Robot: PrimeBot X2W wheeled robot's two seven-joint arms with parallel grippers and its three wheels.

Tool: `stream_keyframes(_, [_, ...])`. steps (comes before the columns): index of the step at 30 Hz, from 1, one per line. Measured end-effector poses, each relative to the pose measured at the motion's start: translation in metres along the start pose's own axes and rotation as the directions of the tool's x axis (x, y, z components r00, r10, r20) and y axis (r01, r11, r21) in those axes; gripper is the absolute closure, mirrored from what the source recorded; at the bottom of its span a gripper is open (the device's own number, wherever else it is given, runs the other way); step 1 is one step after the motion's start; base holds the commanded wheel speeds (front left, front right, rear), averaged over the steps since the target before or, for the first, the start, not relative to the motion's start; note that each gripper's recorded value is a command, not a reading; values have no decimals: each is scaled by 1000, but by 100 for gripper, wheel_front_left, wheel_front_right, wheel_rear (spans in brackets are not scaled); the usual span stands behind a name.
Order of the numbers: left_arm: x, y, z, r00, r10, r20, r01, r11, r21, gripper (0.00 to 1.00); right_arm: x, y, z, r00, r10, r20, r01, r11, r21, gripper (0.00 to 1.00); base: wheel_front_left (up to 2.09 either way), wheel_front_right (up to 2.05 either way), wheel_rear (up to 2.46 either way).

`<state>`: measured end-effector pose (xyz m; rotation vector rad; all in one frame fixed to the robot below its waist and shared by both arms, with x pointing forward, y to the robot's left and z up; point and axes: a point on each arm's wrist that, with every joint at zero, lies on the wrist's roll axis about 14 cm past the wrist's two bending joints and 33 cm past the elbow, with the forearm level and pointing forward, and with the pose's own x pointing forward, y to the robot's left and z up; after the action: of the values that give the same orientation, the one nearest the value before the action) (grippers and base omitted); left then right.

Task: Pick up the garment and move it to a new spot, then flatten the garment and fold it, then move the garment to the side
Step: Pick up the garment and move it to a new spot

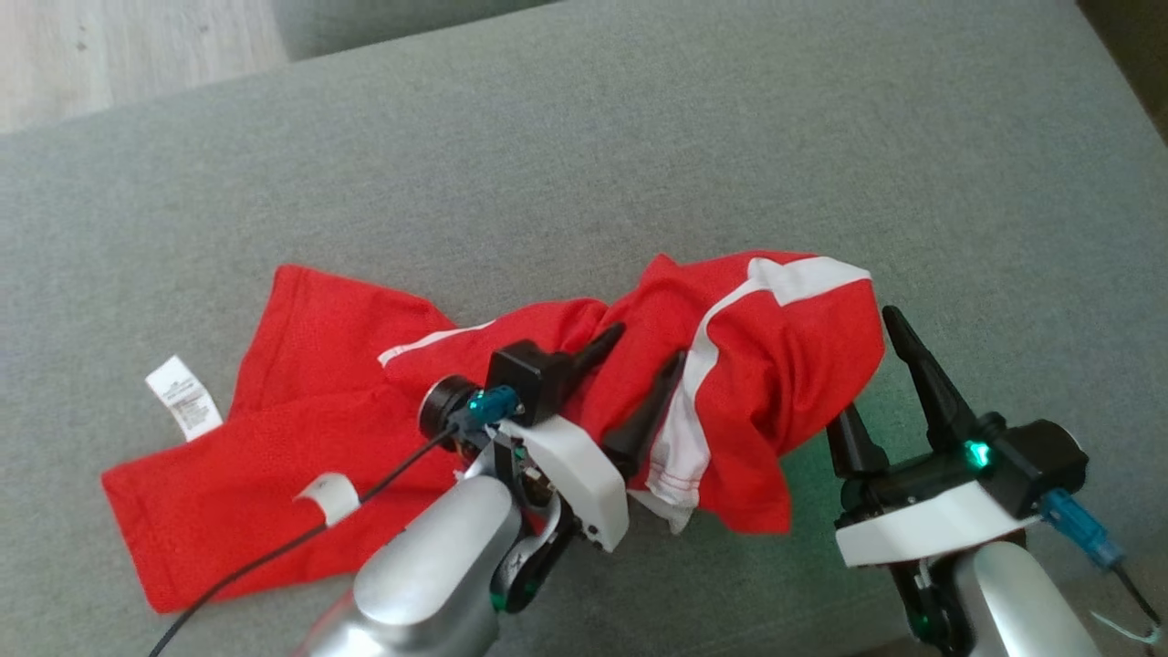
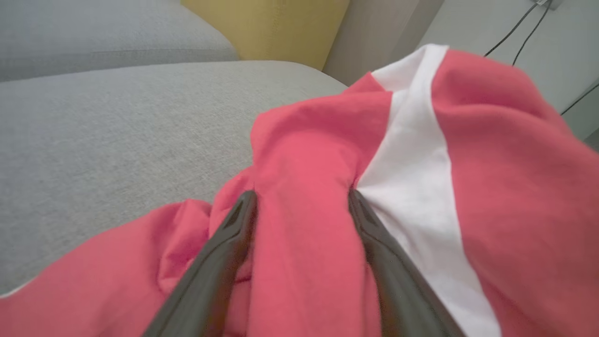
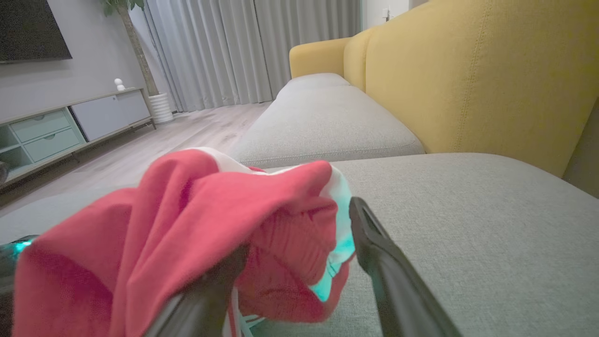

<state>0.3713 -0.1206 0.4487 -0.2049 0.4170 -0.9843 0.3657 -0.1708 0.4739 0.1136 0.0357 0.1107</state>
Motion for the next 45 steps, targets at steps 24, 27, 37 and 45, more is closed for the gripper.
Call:
stream_keyframes(24, [-155, 150, -25, 800, 599, -22, -599, 801, -4, 0, -40, -25, -15, 996, -50, -67, 44, 995, -91, 0, 0, 0, 0])
stream_keyframes(27, [-164, 164, -33, 770, 637, -42, -638, 770, 3, 0, -43, -31, -21, 993, -60, -99, 50, 993, -105, 0, 0, 0, 0])
stream_keyframes(37, [-174, 179, -47, 731, 677, -85, -679, 734, -2, 0, -51, -43, -36, 981, -81, -178, 61, 991, -119, 0, 0, 0, 0])
stream_keyframes(45, [-166, 181, -61, 748, 647, -145, -658, 752, -37, 0, -57, -54, -39, 974, -113, -196, 89, 988, -129, 0, 0, 0, 0])
